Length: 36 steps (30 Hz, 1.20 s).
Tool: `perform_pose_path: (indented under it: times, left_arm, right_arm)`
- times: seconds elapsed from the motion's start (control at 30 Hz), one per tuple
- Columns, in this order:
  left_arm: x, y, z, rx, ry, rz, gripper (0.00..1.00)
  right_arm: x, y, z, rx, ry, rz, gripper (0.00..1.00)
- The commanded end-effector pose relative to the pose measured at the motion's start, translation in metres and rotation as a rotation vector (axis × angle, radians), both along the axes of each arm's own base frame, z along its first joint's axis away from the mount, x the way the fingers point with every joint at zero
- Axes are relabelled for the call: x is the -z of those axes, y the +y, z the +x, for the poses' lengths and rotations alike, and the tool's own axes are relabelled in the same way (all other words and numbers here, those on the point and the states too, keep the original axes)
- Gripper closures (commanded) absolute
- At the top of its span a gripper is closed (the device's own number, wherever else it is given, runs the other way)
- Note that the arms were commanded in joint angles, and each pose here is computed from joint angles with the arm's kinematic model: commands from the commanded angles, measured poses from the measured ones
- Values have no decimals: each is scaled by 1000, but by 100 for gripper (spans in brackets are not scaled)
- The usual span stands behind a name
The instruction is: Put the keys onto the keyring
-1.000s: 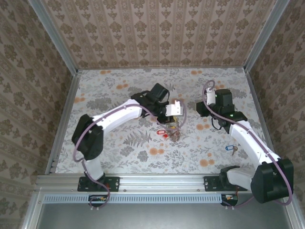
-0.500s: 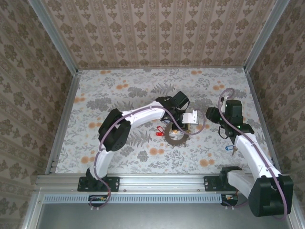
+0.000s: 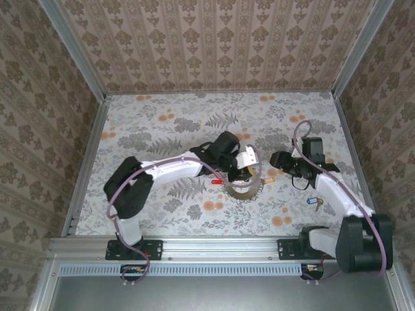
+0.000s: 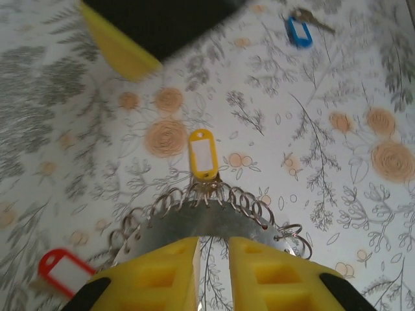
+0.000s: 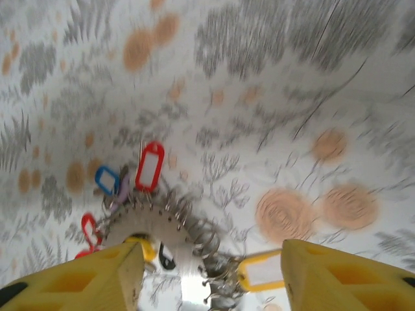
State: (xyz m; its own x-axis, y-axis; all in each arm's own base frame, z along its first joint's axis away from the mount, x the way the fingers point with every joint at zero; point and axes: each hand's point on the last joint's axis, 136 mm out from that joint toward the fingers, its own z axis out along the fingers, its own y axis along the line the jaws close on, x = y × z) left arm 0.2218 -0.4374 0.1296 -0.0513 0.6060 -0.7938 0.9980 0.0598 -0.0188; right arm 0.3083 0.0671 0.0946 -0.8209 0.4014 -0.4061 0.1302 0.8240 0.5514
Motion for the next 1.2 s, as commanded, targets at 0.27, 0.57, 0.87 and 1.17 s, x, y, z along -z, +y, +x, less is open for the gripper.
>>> perform_pose_path:
  times: [0.27,0.57,0.87,1.17]
  left_arm:
    - [33,38,6,-310,171,-44,84]
    - [63,57,6,-424,246,33,83]
    - [89,64,7,-459,290,98,83]
    - [111,65,4,-464,347,116,90]
  right_arm:
    - [40,63,-4,-308,226,63,46]
    - [66,60,2,-352,312,-48,48]
    - [77,70,-16,-401,424,-16,56]
    - [71,90,-19,-450,383,91,67]
